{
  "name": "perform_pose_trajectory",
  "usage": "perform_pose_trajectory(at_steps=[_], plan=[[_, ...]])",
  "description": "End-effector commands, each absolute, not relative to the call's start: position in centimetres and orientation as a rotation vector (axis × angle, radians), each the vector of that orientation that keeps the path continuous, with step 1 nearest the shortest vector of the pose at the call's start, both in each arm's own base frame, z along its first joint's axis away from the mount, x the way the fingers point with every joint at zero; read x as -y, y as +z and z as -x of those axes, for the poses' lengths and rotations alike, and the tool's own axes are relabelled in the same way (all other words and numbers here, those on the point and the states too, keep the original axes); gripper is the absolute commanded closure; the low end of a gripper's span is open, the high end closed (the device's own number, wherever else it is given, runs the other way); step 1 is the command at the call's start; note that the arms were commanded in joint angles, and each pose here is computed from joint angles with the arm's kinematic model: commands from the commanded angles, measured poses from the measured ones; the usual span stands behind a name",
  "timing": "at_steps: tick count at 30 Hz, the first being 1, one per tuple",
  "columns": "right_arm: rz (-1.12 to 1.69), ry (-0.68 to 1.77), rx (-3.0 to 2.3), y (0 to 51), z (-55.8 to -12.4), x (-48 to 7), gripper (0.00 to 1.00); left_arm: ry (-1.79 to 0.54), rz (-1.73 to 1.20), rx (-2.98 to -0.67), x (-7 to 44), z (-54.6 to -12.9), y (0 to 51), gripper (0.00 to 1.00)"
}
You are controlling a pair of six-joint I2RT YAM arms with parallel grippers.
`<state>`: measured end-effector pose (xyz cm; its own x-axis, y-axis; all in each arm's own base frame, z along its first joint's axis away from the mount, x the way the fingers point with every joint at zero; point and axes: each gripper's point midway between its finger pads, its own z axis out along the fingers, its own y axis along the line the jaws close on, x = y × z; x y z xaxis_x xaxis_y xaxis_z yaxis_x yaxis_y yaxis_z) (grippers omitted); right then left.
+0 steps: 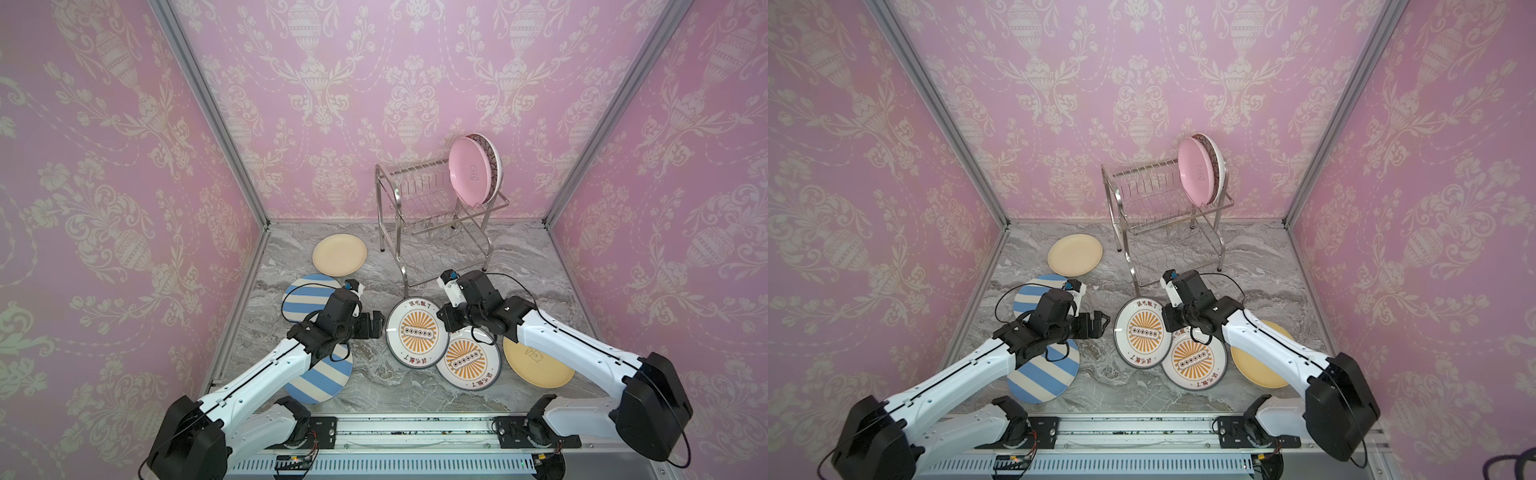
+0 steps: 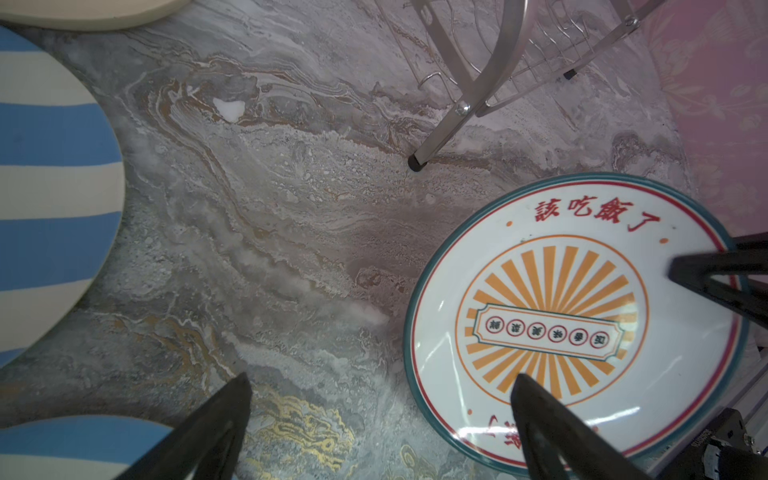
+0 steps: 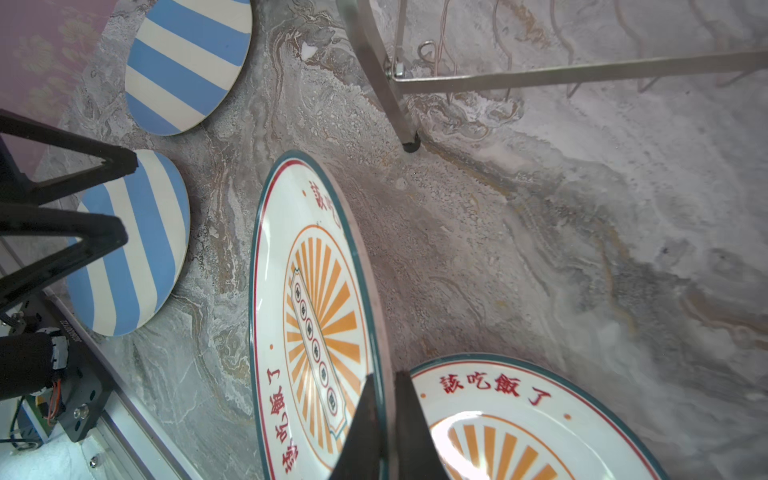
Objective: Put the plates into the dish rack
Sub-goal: 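Lift the sunburst plate to the rack with right gripper while left draws back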
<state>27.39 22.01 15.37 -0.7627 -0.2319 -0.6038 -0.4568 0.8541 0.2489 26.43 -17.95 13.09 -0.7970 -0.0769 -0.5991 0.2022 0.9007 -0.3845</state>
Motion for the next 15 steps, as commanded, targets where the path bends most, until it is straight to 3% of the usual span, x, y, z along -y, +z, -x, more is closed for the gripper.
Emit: perform_pose_trajectory(at_steps=[1, 15], plan=[[0.569, 0.376, -2.377, 19.7, -26.8, -19.7, 1.0, -0.547, -0.181, -2.36, 18.7, -28.0, 14.8, 0.01], [0.353, 0.054, -2.017, 37.2, -25.9, -10.9, 1.0, -0.527, -0.362, -2.143, 20.9, -32.4, 22.7, 0.01]])
